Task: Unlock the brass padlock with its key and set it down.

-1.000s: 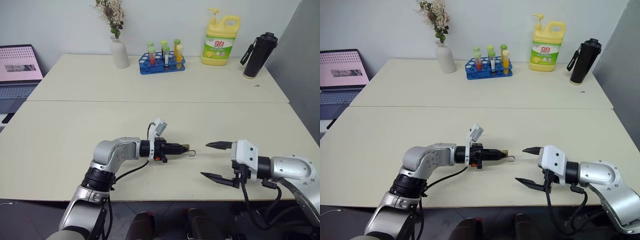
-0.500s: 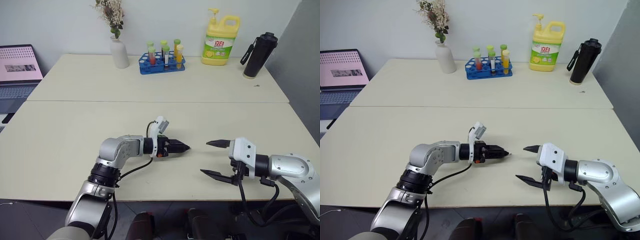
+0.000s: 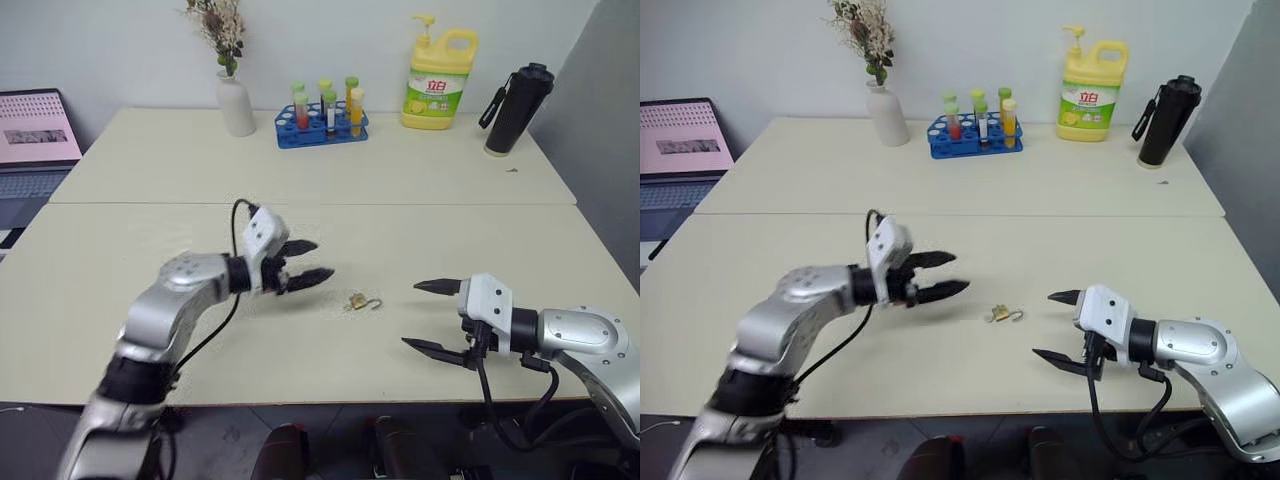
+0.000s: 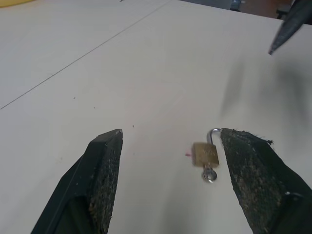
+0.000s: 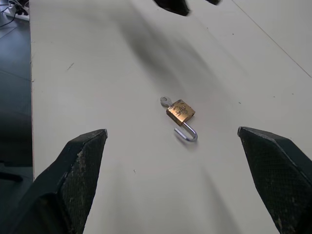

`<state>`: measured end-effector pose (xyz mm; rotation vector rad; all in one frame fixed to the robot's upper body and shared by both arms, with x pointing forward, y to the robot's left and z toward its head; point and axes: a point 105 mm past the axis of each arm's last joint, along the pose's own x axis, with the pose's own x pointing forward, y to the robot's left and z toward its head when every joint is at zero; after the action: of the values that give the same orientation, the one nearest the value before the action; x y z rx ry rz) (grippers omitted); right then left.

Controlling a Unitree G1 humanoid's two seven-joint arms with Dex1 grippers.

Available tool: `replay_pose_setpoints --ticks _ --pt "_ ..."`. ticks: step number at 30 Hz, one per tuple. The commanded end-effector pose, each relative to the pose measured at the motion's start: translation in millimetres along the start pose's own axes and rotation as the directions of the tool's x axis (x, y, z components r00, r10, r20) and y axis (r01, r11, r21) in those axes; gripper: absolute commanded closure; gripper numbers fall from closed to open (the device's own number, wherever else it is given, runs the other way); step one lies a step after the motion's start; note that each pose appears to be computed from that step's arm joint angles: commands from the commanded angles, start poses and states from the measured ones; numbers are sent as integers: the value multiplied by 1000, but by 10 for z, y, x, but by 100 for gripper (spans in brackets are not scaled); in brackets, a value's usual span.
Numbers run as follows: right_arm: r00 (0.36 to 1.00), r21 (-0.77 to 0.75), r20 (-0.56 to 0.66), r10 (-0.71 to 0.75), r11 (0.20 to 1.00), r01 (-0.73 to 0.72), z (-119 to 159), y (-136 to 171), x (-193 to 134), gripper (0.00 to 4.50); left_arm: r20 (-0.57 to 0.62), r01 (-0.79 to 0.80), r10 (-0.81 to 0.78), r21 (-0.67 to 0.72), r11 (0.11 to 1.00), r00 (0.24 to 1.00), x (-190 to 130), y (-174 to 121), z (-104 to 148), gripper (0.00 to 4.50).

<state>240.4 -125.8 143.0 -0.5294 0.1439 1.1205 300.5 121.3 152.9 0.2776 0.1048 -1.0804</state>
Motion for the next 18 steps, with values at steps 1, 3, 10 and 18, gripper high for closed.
replay_pose_setpoints --ticks 1,3,10,18 --pt "1000 -32 2 -13 999 13 27 -65 -53 0 -7 7 -6 147 989 1000 -170 -103 108 116" --pt "1000 -32 -5 -3 999 3 -2 -94 -76 0 -38 -4 10 165 986 999 -256 -143 42 116" --pt "997 -24 -38 67 997 -68 -111 -56 -135 0 -73 25 -14 152 988 997 -401 -202 5 116" --pt "996 -28 -39 80 996 -82 -156 -52 -127 0 -96 163 -151 135 977 984 -411 -434 -50 116"
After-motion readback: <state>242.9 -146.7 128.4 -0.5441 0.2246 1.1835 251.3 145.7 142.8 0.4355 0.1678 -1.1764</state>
